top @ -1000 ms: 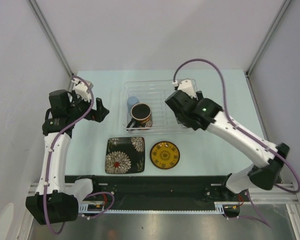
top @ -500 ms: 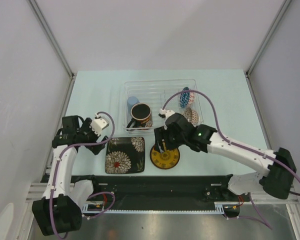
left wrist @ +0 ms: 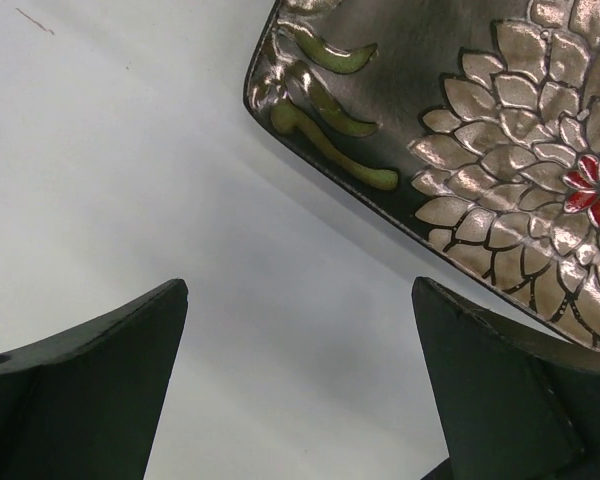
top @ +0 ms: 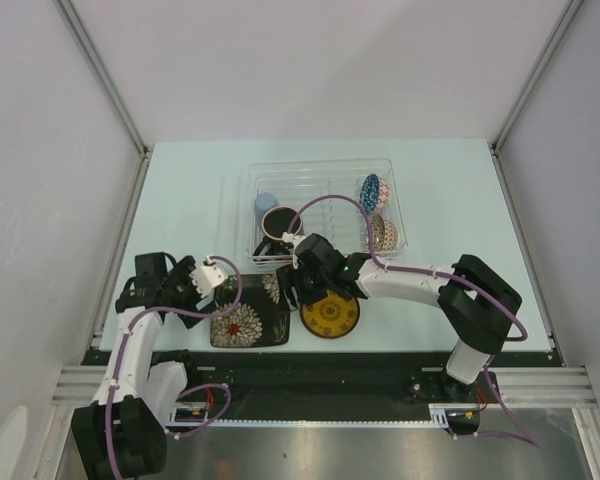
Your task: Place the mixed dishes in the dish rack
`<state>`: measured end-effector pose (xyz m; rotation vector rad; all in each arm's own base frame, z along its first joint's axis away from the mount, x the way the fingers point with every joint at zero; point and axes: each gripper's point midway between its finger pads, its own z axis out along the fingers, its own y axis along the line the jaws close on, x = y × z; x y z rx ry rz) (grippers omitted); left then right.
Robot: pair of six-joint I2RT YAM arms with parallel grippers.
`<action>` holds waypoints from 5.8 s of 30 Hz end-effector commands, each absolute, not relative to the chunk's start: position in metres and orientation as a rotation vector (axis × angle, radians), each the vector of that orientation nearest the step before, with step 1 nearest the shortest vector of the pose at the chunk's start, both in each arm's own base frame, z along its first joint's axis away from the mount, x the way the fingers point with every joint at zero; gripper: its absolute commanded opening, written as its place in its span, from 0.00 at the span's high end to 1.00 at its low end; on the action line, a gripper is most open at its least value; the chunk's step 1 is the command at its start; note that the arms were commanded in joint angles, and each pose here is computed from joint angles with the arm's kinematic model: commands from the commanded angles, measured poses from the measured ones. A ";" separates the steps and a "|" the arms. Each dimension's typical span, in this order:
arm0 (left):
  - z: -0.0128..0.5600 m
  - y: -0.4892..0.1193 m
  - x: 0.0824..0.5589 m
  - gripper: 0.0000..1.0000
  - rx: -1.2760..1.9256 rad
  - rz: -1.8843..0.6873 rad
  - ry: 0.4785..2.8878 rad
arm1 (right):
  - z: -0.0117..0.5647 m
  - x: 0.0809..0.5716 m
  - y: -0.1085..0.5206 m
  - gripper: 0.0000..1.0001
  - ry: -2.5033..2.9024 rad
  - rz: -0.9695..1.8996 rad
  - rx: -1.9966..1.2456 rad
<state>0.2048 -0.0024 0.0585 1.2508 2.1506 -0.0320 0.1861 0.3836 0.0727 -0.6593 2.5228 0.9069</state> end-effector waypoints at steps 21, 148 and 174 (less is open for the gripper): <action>0.025 -0.032 0.206 0.00 1.576 -0.137 1.907 | 0.052 0.199 0.421 0.36 2.502 1.000 -0.639; 0.202 -0.012 0.292 0.03 0.357 -0.666 2.008 | 0.464 0.442 0.238 1.00 1.050 -0.338 -0.937; 0.175 -0.006 0.302 0.04 0.317 -0.697 2.062 | 0.377 0.517 0.280 1.00 0.827 -0.512 -1.413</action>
